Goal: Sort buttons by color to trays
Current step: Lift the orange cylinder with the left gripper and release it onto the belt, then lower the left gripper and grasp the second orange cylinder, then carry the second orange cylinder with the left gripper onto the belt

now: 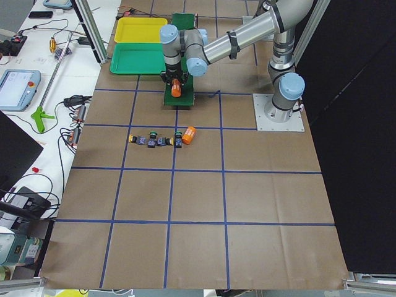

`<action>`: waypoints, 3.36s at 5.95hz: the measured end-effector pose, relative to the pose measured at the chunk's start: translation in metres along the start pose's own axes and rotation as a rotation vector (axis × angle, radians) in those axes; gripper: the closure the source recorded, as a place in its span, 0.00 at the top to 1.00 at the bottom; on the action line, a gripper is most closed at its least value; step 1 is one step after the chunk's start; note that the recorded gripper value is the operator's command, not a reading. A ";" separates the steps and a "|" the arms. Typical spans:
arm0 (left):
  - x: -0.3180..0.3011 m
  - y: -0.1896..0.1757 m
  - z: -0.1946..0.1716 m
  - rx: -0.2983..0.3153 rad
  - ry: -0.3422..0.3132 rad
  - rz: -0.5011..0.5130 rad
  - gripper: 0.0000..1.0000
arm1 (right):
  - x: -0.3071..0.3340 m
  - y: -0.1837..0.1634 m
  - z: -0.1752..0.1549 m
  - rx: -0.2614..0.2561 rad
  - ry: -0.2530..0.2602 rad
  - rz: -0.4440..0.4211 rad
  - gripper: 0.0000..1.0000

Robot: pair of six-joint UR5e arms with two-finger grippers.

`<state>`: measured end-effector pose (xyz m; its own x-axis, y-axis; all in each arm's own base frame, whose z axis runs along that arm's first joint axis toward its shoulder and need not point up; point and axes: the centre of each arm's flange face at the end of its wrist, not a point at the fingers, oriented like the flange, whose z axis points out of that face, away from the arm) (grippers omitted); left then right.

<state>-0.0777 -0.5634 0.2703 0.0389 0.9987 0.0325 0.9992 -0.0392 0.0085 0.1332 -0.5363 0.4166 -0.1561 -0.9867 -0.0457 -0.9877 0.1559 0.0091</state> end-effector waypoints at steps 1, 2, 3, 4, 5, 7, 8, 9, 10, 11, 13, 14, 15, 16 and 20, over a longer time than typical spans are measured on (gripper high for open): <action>-0.002 0.009 -0.007 -0.005 -0.013 -0.018 0.99 | 0.006 0.000 0.007 0.010 0.079 0.016 1.00; -0.003 0.038 -0.013 -0.005 -0.019 -0.062 0.99 | 0.003 0.000 0.019 0.016 0.092 0.046 1.00; 0.001 0.077 -0.016 -0.003 -0.019 -0.083 0.99 | -0.004 -0.004 0.028 0.020 0.074 0.060 1.00; 0.009 0.109 -0.017 -0.005 -0.014 -0.053 0.99 | -0.013 -0.016 0.031 0.015 0.055 0.043 1.00; 0.019 0.141 -0.010 0.000 0.005 -0.009 0.99 | -0.021 -0.028 0.032 0.008 0.040 0.006 1.00; 0.051 0.186 0.024 0.007 0.045 0.058 0.99 | -0.024 -0.033 0.019 -0.002 0.006 -0.079 1.00; 0.068 0.199 0.042 -0.018 0.055 0.078 0.99 | -0.027 -0.032 0.012 -0.010 -0.040 -0.120 1.00; 0.085 0.216 0.061 -0.026 0.071 0.084 0.99 | -0.028 -0.032 0.010 -0.012 -0.061 -0.147 1.00; 0.093 0.226 0.074 -0.024 0.075 0.090 0.99 | -0.029 -0.031 0.009 -0.015 -0.070 -0.153 1.00; 0.091 0.227 0.082 -0.023 0.071 0.102 0.98 | -0.031 -0.030 0.010 -0.031 -0.077 -0.157 1.00; 0.084 0.224 0.099 -0.018 0.078 0.119 0.83 | -0.031 -0.027 0.009 -0.067 -0.076 -0.179 1.00; 0.082 0.225 0.102 -0.021 0.075 0.121 0.40 | -0.031 -0.028 0.009 -0.069 -0.072 -0.182 1.00; 0.081 0.224 0.099 -0.030 0.065 0.125 0.27 | -0.031 -0.028 0.008 -0.070 -0.065 -0.182 1.00; 0.077 0.223 0.096 -0.044 0.047 0.124 0.13 | -0.030 -0.027 0.008 -0.071 -0.062 -0.182 1.00; 0.037 0.166 0.039 -0.069 0.011 0.063 0.05 | -0.030 -0.028 0.008 -0.064 -0.061 -0.182 1.00</action>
<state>0.0900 -0.5312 0.2341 0.1007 0.9938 0.0465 0.9917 -0.1040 0.0750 0.1655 -0.5105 0.4093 0.0233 -0.9933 -0.1130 -0.9979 -0.0300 0.0582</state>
